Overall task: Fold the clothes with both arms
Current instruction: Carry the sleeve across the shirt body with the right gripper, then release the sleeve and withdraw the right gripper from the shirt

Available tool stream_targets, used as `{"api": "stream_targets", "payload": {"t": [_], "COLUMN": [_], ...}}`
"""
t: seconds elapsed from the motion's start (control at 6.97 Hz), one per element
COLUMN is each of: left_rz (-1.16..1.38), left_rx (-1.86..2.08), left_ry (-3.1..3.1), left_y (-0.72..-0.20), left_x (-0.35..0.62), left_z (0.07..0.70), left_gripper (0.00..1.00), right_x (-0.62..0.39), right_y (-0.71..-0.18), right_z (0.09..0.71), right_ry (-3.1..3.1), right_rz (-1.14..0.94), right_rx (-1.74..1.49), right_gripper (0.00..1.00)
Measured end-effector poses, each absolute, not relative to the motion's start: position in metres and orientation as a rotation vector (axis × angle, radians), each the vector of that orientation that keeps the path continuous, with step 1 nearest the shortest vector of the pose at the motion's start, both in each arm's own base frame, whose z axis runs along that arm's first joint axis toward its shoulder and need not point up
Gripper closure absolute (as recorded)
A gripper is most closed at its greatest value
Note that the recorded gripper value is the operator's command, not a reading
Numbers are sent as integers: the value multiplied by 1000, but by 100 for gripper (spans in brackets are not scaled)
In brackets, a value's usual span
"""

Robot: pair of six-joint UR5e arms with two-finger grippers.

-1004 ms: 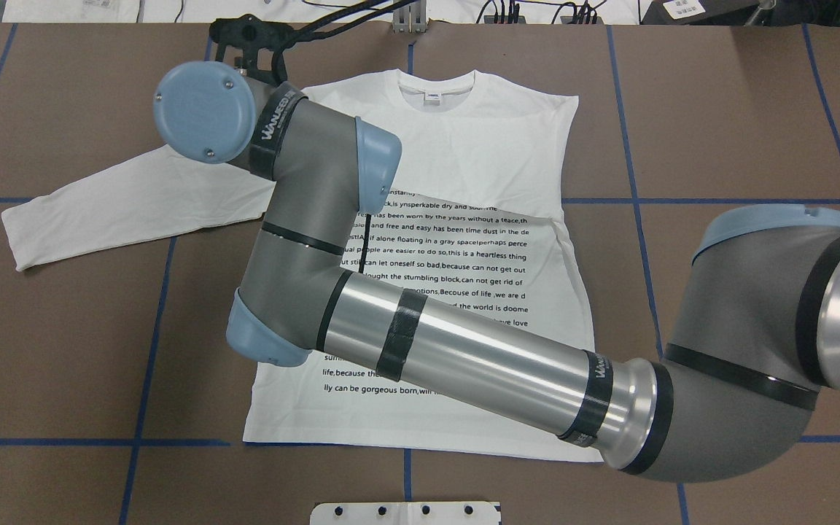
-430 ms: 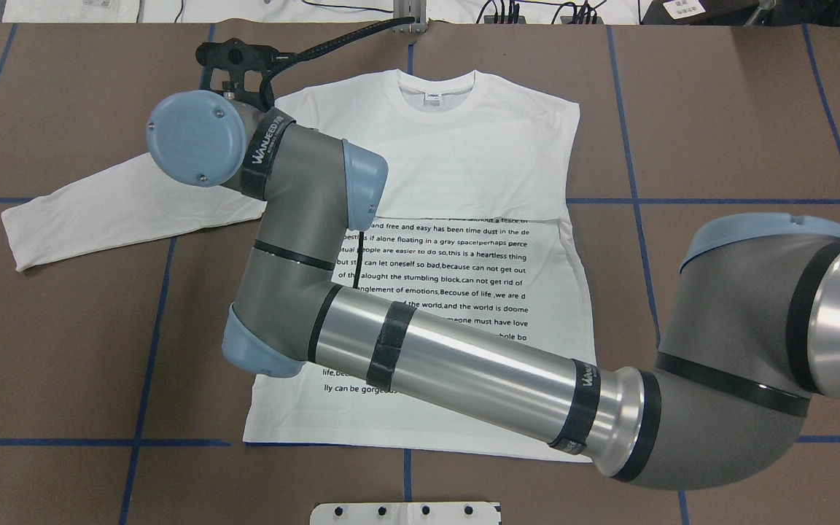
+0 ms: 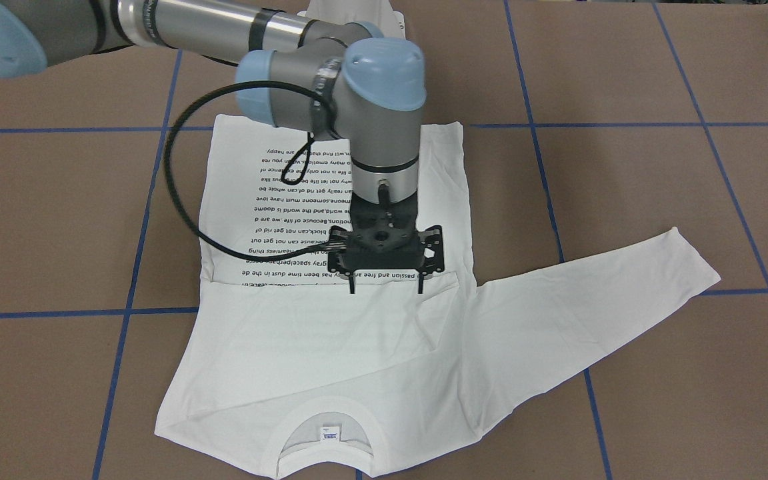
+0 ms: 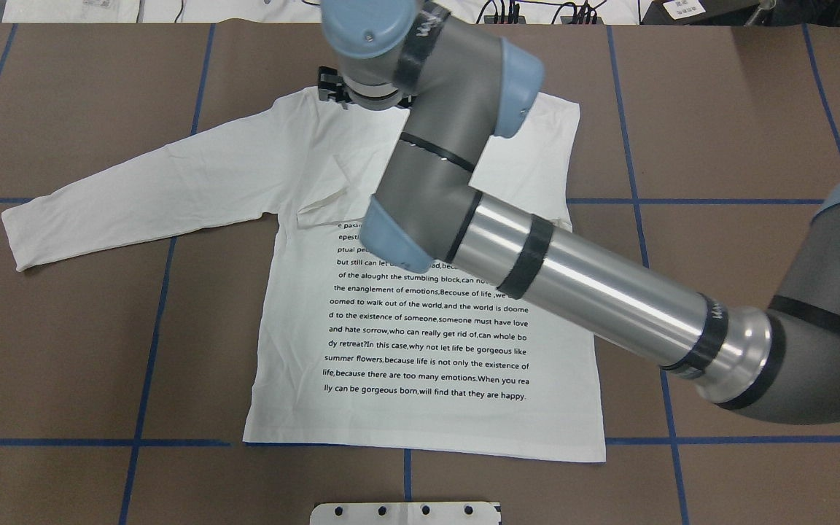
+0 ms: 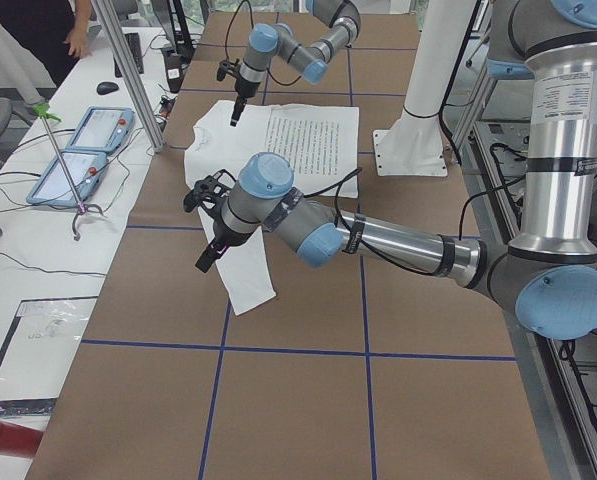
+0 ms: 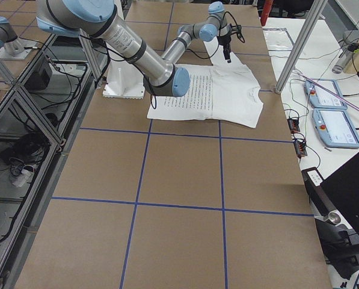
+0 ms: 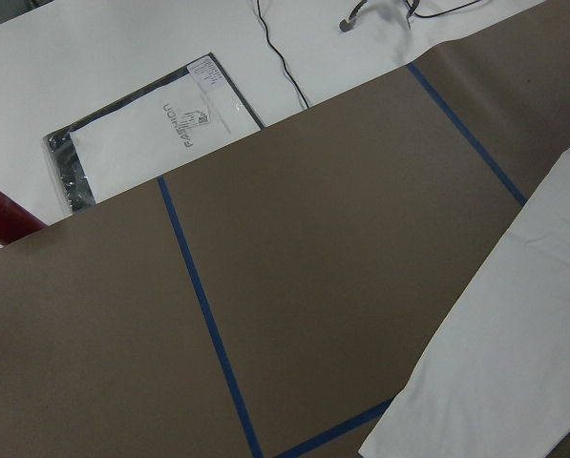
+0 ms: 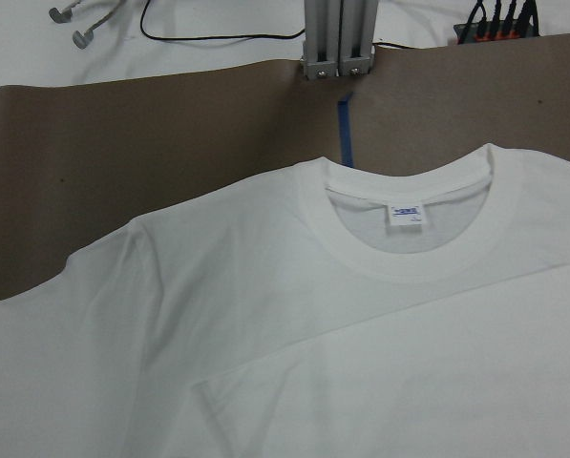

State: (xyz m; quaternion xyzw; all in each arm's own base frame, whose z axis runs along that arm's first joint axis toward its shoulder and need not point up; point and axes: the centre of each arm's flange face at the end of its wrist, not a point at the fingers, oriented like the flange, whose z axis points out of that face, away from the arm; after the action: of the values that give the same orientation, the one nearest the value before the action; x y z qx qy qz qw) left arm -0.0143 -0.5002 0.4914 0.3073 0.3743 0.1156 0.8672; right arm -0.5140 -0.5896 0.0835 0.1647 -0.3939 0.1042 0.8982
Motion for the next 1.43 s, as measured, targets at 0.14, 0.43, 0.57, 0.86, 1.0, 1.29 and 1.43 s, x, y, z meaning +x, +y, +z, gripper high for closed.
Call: {"api": "stream_targets", "payload": {"t": [0.14, 0.43, 0.57, 0.86, 1.0, 1.29, 1.43], "left_rz": [278, 355, 392, 447, 471, 506, 516], "left_rx": [624, 589, 585, 578, 569, 556, 552], "left_ry": [795, 785, 783, 763, 751, 745, 746], "left_y": [-496, -487, -482, -472, -467, -461, -459], "left_x": [29, 90, 112, 147, 163, 183, 189], "left_z": [507, 564, 594, 627, 635, 640, 641], "left_gripper": [0, 0, 0, 0, 5, 24, 23], "right_x": [-447, -322, -271, -208, -194, -187, -187], "right_y": [-586, -571, -557, -530, -522, -517, -517], "right_z": [134, 235, 281, 344, 357, 363, 364], "right_ry": [-806, -793, -775, -741, -733, -728, -726], "right_rz": [151, 15, -47, -120, -132, -138, -138], "right_rx": [327, 308, 305, 289, 285, 285, 285], "right_gripper": [0, 0, 0, 0, 0, 0, 0]}}
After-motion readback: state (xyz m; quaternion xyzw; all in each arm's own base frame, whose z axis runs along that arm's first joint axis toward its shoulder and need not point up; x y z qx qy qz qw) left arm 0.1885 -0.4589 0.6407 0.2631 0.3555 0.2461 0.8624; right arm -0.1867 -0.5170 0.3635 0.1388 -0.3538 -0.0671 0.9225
